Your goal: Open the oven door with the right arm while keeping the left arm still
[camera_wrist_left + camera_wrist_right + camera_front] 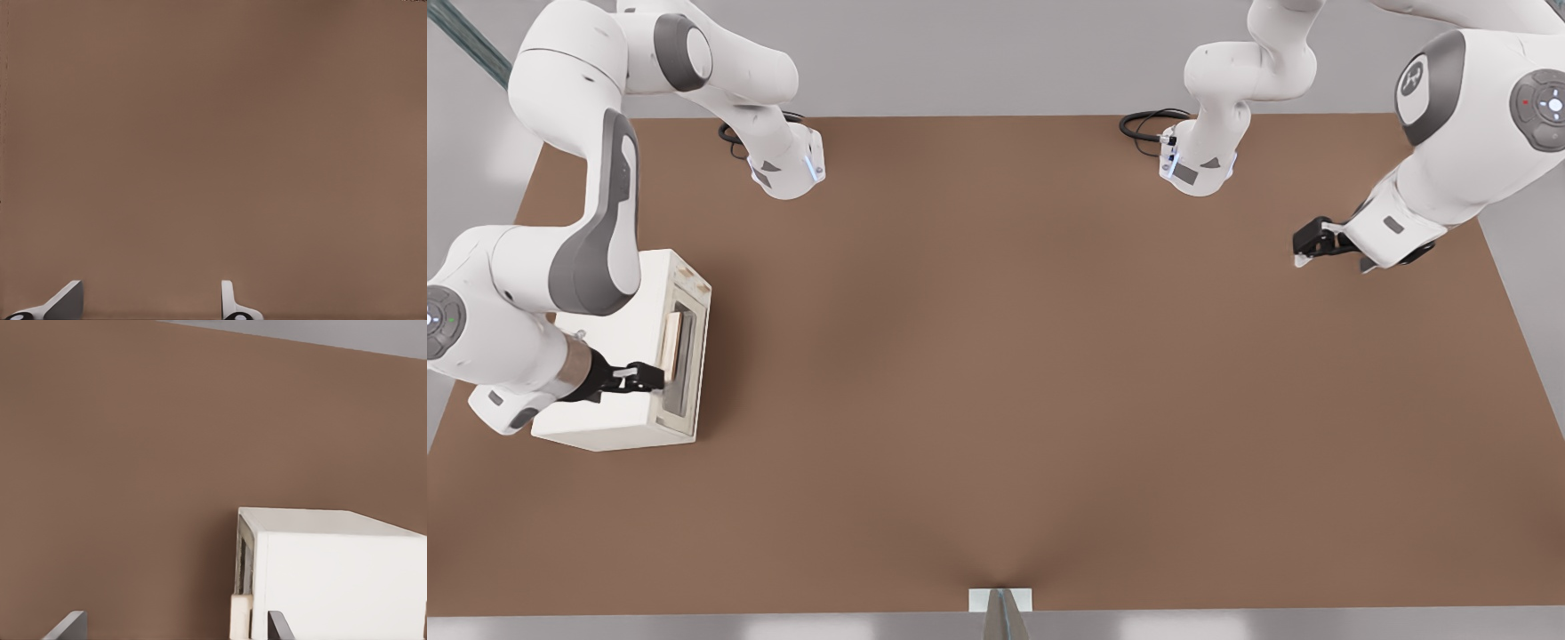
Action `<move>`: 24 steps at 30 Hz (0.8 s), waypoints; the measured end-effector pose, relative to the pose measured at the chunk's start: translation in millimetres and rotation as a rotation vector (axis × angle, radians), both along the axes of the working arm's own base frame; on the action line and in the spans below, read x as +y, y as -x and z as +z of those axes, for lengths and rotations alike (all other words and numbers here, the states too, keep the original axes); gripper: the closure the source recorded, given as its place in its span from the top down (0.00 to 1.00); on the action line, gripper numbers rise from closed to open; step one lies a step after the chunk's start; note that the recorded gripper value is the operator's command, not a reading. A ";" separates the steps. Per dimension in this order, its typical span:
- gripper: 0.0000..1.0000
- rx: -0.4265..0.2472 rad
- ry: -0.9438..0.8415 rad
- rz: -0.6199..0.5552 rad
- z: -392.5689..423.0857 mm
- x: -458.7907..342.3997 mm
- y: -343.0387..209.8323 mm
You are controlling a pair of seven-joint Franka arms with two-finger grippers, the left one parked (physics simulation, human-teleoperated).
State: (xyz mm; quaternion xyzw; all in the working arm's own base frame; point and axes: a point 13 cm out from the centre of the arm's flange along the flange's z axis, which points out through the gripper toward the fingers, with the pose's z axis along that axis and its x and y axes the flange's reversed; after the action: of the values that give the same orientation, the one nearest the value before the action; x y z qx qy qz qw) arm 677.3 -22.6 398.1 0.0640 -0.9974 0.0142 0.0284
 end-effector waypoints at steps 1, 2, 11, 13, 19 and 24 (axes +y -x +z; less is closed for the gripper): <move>1.00 0.003 0.001 0.001 -2.1 -1.0 -0.3; 1.00 0.009 0.008 0.003 -5.9 -3.1 -0.3; 0.21 0.237 0.639 0.426 -101.5 126.4 108.4; 0.21 0.250 0.742 0.421 -106.6 117.0 131.9; 0.21 0.241 0.964 0.362 -149.7 58.0 183.3; 0.21 0.129 1.025 0.238 -159.7 31.9 175.5</move>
State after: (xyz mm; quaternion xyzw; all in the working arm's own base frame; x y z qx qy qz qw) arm 501.8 9.3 238.4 0.1556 -0.8445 0.4993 0.1153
